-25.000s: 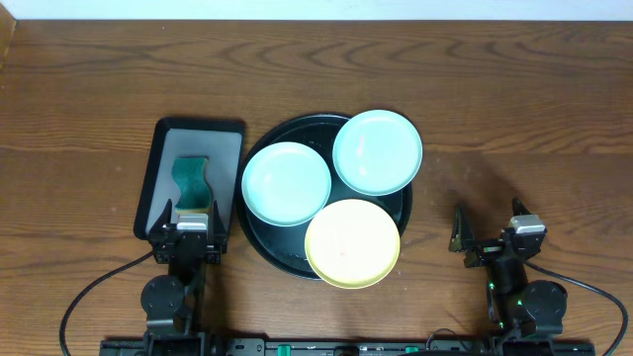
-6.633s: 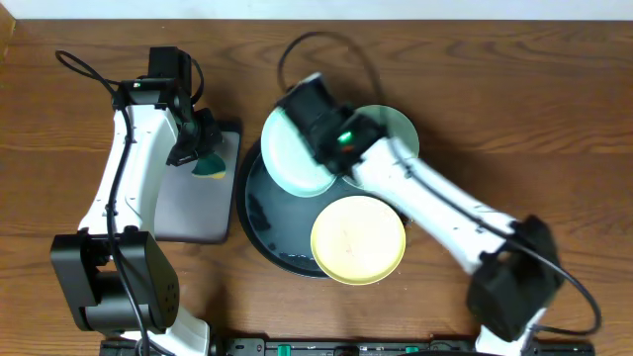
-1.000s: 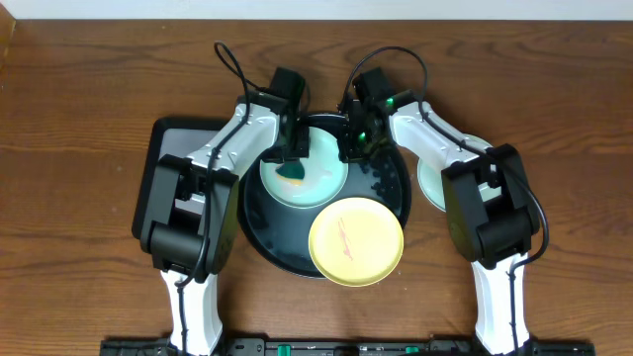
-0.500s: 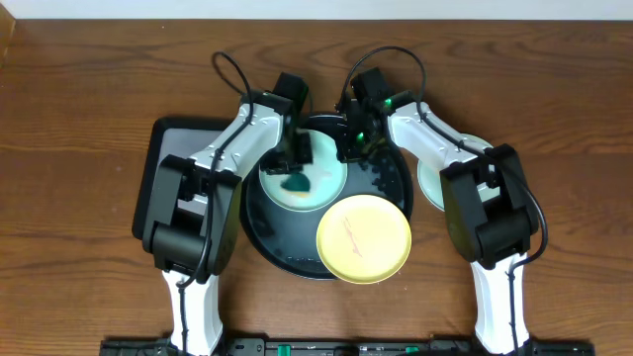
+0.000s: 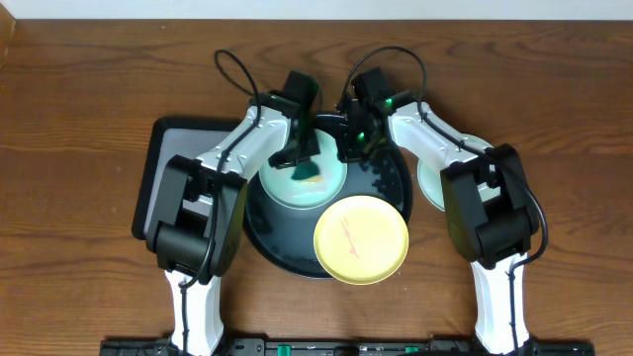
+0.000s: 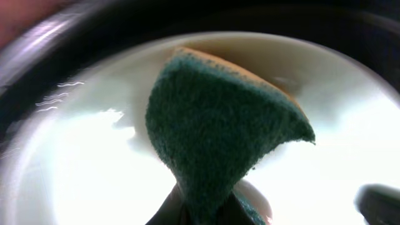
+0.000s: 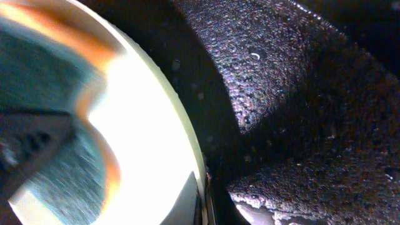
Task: Clean dirty plates on tray and stack at the side
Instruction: 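Scrub the held pale green plate with the sponge in left gripper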
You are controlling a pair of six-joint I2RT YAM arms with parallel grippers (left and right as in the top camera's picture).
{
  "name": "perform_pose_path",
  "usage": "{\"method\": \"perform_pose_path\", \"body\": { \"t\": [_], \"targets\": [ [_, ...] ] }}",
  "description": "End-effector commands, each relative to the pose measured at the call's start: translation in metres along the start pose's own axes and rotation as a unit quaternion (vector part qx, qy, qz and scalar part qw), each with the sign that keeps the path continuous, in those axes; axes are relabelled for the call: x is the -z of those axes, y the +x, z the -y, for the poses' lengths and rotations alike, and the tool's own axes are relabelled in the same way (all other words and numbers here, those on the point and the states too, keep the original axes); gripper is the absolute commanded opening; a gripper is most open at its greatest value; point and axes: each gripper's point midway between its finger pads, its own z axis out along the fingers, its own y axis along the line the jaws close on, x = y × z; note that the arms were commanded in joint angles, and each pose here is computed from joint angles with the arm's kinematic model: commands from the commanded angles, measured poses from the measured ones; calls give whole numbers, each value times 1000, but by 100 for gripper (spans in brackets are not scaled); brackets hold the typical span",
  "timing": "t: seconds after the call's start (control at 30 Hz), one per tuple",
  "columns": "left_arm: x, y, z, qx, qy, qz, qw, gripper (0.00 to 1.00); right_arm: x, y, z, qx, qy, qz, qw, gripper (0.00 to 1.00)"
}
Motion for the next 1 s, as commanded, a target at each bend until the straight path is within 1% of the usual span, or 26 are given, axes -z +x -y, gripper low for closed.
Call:
{"method": "perform_pose_path", "body": {
  "t": [0.0, 0.1, 0.17, 0.23, 0.27, 0.33, 0.37, 0.4, 0.47, 0.63, 0.67, 0.73, 0.77, 0.83, 0.9, 0.97],
  "targets": [
    [-5, -5, -69, 77, -140, 22, 987, 8, -15, 9, 15, -10, 25, -18, 999, 1],
    [0, 21, -81, 65, -170, -29, 983, 7, -16, 9, 15, -10, 25, -18, 999, 1],
    [1, 33, -77, 47, -162, -60, 984, 7, -16, 9, 15, -10, 26, -18, 999, 1],
    [-2, 49, -56, -7, -100, -112, 989, 7, -16, 8, 15, -10, 25, -18, 999, 1],
    [-2, 58, -37, -46, -43, -140, 988, 7, -16, 8, 15, -10, 25, -17, 999, 1],
    [-1, 66, -12, -95, 37, -163, 981, 7, -16, 8, 15, -10, 25, -17, 999, 1],
    [2, 69, 7, -125, 96, -171, 973, 7, -16, 8, 15, -10, 25, -17, 999, 1],
    [5, 69, 22, -144, 139, -170, 965, 7, -16, 8, 15, -10, 25, -17, 999, 1],
    [7, 62, 39, -158, 183, -154, 958, 7, -16, 8, 15, -10, 25, -17, 999, 1],
    [6, 34, 59, -174, 215, -88, 957, 7, -16, 9, 15, -10, 25, -18, 999, 1],
    [5, 25, 60, -175, 212, -68, 959, 7, -16, 9, 15, -10, 25, -18, 999, 1],
    [-1, 9, 49, -147, 170, -40, 974, 7, -16, 9, 15, -10, 25, -18, 999, 1],
    [-4, -4, 34, -117, 124, -19, 985, 8, -16, 9, 15, -10, 26, -18, 999, 1],
    [-3, -18, 10, -82, 60, 2, 995, 7, -16, 9, 16, -10, 27, -18, 999, 1],
    [6, -29, -19, -58, -12, 14, 998, 7, -16, 9, 16, -10, 27, -18, 999, 1],
    [19, -34, -38, -52, -57, 14, 997, 7, -16, 9, 16, -10, 27, -18, 999, 1]
  ]
}}
